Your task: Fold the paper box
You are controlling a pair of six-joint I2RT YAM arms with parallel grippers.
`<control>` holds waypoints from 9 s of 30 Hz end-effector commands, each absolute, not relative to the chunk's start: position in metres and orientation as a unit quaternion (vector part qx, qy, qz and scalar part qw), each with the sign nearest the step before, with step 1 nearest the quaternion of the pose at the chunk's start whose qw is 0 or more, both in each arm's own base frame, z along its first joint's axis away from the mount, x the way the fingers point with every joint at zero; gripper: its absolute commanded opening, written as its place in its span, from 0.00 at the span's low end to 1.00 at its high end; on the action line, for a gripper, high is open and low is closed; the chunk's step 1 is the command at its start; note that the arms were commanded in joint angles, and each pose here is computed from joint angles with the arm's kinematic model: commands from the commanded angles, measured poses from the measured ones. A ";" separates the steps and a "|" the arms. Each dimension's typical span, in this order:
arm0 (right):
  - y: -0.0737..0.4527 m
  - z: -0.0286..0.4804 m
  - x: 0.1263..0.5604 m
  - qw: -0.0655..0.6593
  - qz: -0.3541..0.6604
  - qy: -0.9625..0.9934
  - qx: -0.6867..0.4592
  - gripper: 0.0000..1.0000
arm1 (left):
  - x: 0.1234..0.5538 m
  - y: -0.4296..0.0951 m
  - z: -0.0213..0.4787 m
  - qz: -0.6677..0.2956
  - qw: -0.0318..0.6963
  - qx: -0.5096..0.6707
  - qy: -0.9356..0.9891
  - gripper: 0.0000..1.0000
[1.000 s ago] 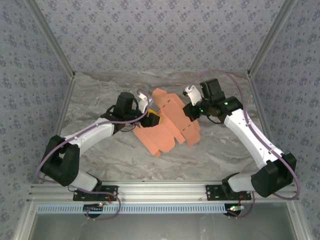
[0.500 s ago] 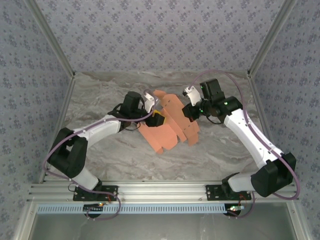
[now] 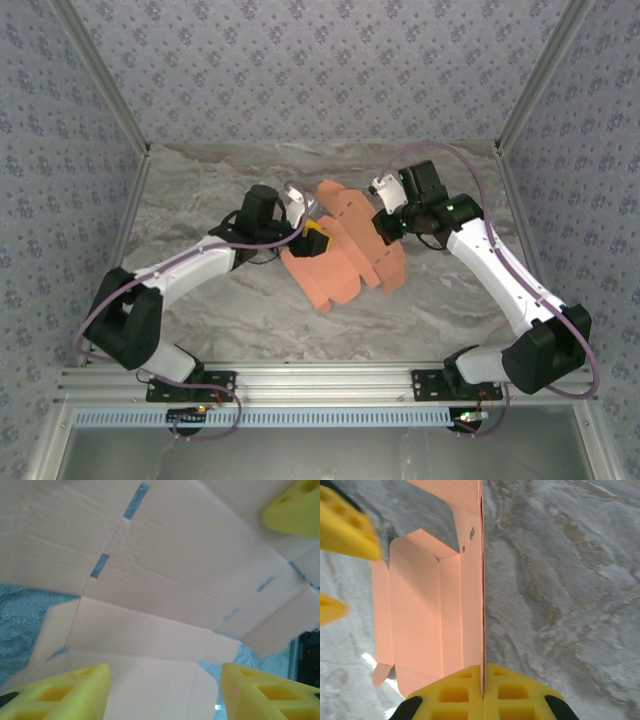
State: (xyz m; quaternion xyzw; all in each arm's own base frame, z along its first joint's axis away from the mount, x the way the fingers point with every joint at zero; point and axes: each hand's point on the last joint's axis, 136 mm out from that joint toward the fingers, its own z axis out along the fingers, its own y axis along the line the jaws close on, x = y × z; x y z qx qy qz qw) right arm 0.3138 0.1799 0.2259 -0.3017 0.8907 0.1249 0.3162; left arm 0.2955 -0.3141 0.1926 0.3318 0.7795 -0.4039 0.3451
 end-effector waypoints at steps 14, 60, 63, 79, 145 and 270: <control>0.168 0.193 0.356 0.337 -0.165 0.817 -0.437 0.00 | 0.325 -0.230 0.190 -0.333 0.396 0.161 0.841 0.61; 0.175 0.130 0.390 0.424 -0.344 0.608 -0.576 0.03 | 0.447 -0.278 0.074 -0.289 0.267 0.286 0.874 0.47; 0.171 0.126 0.392 0.422 -0.341 0.612 -0.575 0.04 | 0.446 -0.286 0.075 -0.309 0.264 0.299 0.864 0.47; 0.164 0.119 0.401 0.415 -0.328 0.632 -0.567 0.04 | 0.428 -0.328 0.081 -0.385 0.253 0.372 0.806 0.50; 0.160 0.118 0.400 0.424 -0.265 0.675 -0.543 0.02 | 0.425 -0.374 0.081 -0.365 0.293 0.377 0.799 0.59; 0.158 0.115 0.395 0.389 -0.261 0.702 -0.536 0.00 | 0.419 -0.371 0.093 -0.363 0.363 0.281 0.811 0.59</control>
